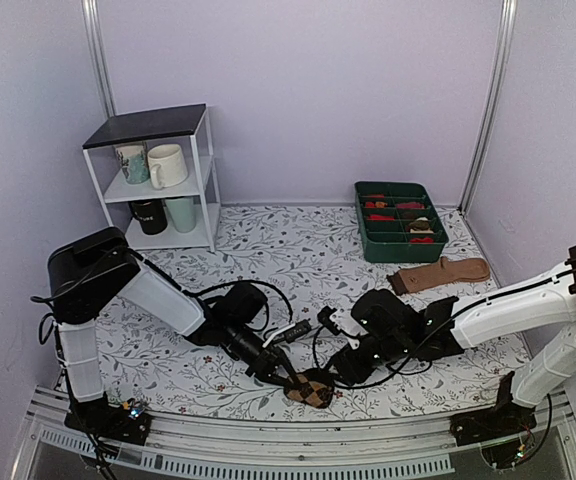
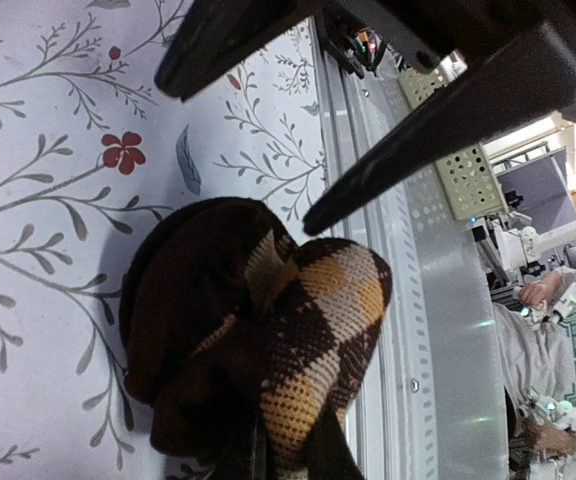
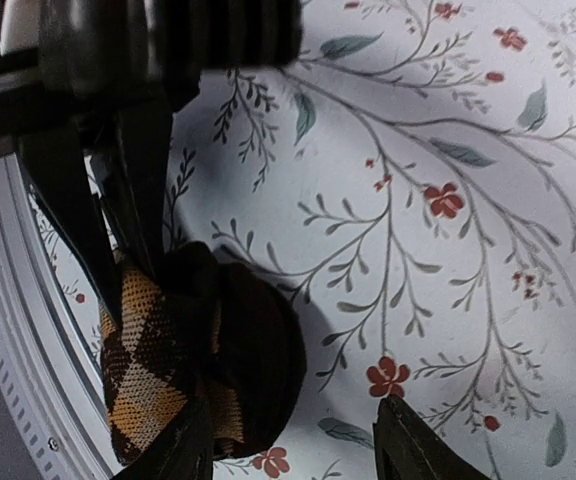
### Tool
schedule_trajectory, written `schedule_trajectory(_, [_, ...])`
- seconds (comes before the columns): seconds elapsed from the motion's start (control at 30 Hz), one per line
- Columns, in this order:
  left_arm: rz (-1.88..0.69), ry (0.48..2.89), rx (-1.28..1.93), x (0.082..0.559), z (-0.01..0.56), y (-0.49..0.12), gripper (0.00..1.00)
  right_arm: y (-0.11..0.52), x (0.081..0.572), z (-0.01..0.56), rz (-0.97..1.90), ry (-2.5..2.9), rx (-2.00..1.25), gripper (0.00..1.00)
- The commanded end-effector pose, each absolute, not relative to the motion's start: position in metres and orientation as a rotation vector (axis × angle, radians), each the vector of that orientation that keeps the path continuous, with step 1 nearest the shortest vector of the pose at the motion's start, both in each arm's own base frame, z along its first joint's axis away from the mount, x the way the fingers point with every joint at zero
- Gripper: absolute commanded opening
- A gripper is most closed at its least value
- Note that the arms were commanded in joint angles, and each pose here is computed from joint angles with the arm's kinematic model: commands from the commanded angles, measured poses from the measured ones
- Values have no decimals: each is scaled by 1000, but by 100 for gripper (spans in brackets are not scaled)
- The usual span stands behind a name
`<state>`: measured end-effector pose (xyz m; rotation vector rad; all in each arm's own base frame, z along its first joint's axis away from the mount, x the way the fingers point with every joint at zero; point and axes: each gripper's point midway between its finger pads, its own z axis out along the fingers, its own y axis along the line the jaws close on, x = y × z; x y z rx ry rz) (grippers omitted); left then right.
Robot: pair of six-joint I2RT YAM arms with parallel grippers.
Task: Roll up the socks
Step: Roll a pair of socks at the center of the board.
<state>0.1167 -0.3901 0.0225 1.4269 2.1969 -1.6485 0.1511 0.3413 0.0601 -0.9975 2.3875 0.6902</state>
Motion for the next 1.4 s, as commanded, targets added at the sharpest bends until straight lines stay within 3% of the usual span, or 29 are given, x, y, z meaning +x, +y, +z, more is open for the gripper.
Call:
schedule_trajectory(0.0, [-1446, 2613, 1359, 95, -43, -343, 0, 350, 131, 48, 824, 2490, -1027, 55])
schedule_trajectory(0.23, [-1442, 2613, 1361, 95, -44, -343, 0, 354, 134, 32, 832, 2502, -1007, 55])
schedule_trajectory(0.37, [-1441, 2616, 1354, 96, -45, -343, 0, 361, 130, 25, 869, 2509, -1034, 46])
schedule_trajectory(0.43, [-1436, 2613, 1352, 97, -44, -344, 0, 363, 128, 26, 907, 2499, -1045, 39])
schedule_trajectory(0.53, [-1426, 2617, 1344, 98, -45, -344, 0, 365, 127, 25, 928, 2498, -1032, 14])
schedule_trajectory(0.63, [-1401, 2630, 1316, 101, -47, -343, 0, 368, 133, 27, 951, 2472, -1008, 0])
schedule_trajectory(1.0, [-1132, 2663, 1055, 153, -44, -349, 0, 389, 228, 48, 991, 2239, -924, 0])
schedule_trajectory(1.23, [-1040, 2701, 958, 175, -49, -339, 0, 395, 245, 43, 985, 2237, -934, 0])
schedule_trajectory(1.37, [-1031, 2731, 939, 174, -53, -330, 0, 385, 249, 55, 949, 2218, -905, 24])
